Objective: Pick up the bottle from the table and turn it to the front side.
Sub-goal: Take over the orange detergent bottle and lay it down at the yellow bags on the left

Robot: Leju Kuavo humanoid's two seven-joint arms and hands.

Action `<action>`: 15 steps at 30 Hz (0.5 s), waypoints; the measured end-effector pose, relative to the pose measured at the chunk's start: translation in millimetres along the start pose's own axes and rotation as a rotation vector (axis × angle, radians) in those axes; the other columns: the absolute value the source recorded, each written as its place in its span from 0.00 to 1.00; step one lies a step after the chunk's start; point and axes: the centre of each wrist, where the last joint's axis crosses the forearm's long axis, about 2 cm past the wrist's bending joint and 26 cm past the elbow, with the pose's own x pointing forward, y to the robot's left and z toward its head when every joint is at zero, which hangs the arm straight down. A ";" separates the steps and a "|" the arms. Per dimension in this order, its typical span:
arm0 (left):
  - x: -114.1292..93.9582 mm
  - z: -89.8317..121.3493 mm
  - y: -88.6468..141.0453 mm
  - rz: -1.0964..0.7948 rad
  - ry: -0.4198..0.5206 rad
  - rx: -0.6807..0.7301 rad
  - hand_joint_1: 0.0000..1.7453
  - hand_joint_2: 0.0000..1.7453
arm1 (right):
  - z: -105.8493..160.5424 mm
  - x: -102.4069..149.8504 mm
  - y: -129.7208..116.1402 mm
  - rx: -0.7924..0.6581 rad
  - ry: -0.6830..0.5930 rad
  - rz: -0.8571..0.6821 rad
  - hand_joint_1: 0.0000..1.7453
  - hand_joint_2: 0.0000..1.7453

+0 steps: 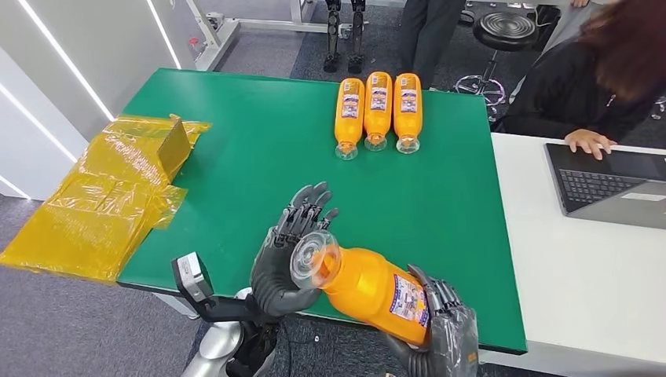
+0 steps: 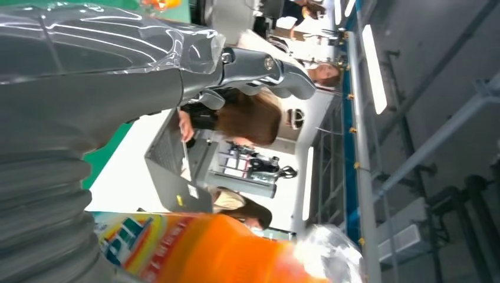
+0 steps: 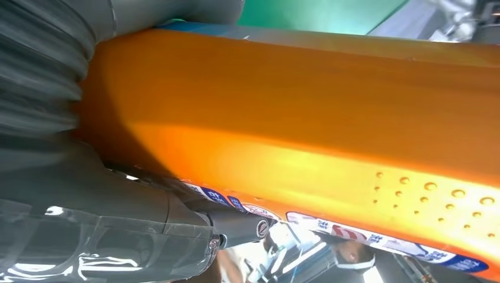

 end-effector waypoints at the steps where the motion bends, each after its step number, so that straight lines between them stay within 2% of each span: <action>1: -0.3 0.2 -0.1 -0.003 0.002 -0.001 0.00 1.00 | -1.4 0.8 1.1 0.002 -0.004 -0.019 1.00 1.00; 15: -1.6 0.6 -2.6 -0.026 0.003 -0.006 0.00 1.00 | -22.8 15.0 30.7 0.109 -0.009 -0.230 1.00 1.00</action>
